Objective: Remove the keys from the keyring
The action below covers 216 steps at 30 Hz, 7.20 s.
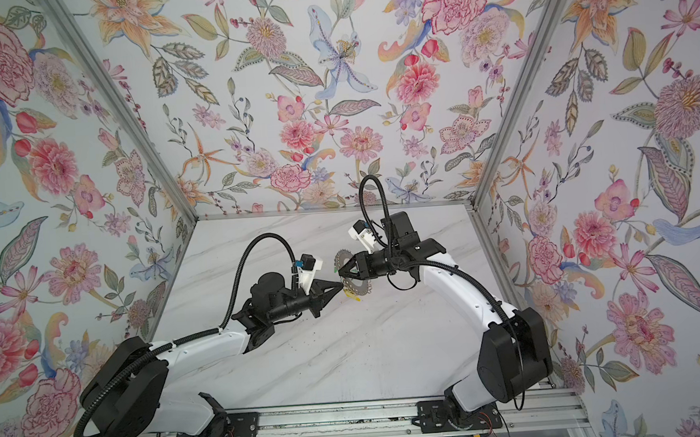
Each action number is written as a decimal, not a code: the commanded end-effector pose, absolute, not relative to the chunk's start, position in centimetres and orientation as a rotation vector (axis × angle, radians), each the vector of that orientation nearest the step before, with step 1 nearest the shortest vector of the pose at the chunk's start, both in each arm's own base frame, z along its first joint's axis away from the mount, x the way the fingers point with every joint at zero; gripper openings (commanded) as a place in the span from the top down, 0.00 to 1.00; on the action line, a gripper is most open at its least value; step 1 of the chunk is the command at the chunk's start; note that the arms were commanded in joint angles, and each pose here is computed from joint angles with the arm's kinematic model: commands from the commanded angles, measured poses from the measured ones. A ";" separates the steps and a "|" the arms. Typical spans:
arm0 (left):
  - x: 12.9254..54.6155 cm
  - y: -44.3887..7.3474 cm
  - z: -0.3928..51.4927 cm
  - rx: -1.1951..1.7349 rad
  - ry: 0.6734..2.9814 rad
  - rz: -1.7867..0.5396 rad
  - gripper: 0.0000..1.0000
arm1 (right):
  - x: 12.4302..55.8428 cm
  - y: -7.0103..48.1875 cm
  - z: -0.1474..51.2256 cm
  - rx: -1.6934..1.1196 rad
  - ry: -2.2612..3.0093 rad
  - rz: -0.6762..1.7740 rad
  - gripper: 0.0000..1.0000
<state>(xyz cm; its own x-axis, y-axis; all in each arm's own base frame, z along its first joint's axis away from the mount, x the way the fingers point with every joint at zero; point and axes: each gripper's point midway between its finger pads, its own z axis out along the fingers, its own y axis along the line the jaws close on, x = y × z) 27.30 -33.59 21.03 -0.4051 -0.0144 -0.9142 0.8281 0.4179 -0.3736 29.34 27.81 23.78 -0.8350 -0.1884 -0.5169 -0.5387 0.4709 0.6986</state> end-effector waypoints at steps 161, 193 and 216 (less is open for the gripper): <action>26.0 -33.7 12.4 0.793 1.871 -0.955 0.77 | 27.5 28.7 14.8 -0.609 2.520 1.342 0.77; 24.9 -34.5 11.2 0.803 1.887 -0.957 0.62 | 27.1 28.9 15.0 -0.619 2.516 1.343 0.76; 26.0 -31.4 11.8 0.623 1.902 -0.829 0.56 | 27.1 28.9 15.0 -0.614 2.507 1.339 0.76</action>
